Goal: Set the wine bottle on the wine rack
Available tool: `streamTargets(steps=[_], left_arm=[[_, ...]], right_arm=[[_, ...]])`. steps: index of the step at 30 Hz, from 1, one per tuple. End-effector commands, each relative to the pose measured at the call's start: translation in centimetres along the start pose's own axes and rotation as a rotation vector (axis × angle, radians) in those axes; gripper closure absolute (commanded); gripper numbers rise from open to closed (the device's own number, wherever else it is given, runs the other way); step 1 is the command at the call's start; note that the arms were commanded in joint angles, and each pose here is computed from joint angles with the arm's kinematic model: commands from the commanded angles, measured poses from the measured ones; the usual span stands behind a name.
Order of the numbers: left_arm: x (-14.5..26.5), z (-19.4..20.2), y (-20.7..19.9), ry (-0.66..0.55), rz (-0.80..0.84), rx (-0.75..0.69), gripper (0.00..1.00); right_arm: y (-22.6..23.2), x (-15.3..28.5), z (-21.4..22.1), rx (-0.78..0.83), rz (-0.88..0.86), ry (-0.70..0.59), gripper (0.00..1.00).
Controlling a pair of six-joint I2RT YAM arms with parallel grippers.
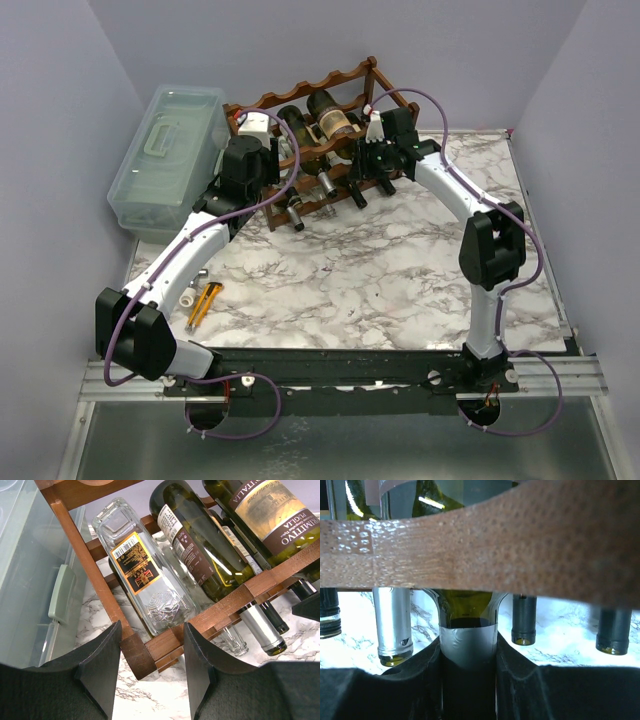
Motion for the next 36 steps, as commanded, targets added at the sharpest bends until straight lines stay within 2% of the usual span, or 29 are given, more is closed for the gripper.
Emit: streamTargets(steps=[1, 4, 7, 14, 17, 25, 36], left_arm=[[-0.3, 3.2, 0.2, 0.118, 0.017, -0.063, 0.7], [-0.2, 3.0, 0.1, 0.114, 0.023, -0.058, 0.7], [-0.3, 3.1, 0.1, 0.118, 0.021, -0.061, 0.7], [-0.4, 3.3, 0.1, 0.124, 0.025, -0.065, 0.71], [-0.4, 3.3, 0.1, 0.123, 0.023, -0.066, 0.71], [-0.4, 3.4, 0.2, 0.126, 0.02, -0.072, 0.72], [-0.3, 3.2, 0.0, 0.123, 0.034, -0.064, 0.74]], right_arm=[[-0.2, -1.5, -1.1, -0.022, -0.018, -0.087, 0.99], [-0.2, -0.9, -1.6, -0.018, -0.006, -0.12, 0.99], [-0.1, -0.6, -1.2, -0.009, -0.014, -0.08, 0.99], [0.5, 1.0, -0.4, -0.031, -0.008, -0.085, 0.99], [1.0, 1.7, -0.3, -0.056, -0.014, -0.132, 0.99], [0.4, -0.5, -1.3, -0.064, -0.02, -0.173, 0.99], [0.2, -0.7, -3.2, -0.059, -0.02, -0.232, 0.99]])
Point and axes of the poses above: each gripper's point midway between its finger pads, its own x axis back along the fingers, its own y axis along the line the jaws close on, z = x × y, the point moved 5 cm from there along x, back along the fingers, and after that the axes turned 11 degrees about x, right-handed, at the moved point
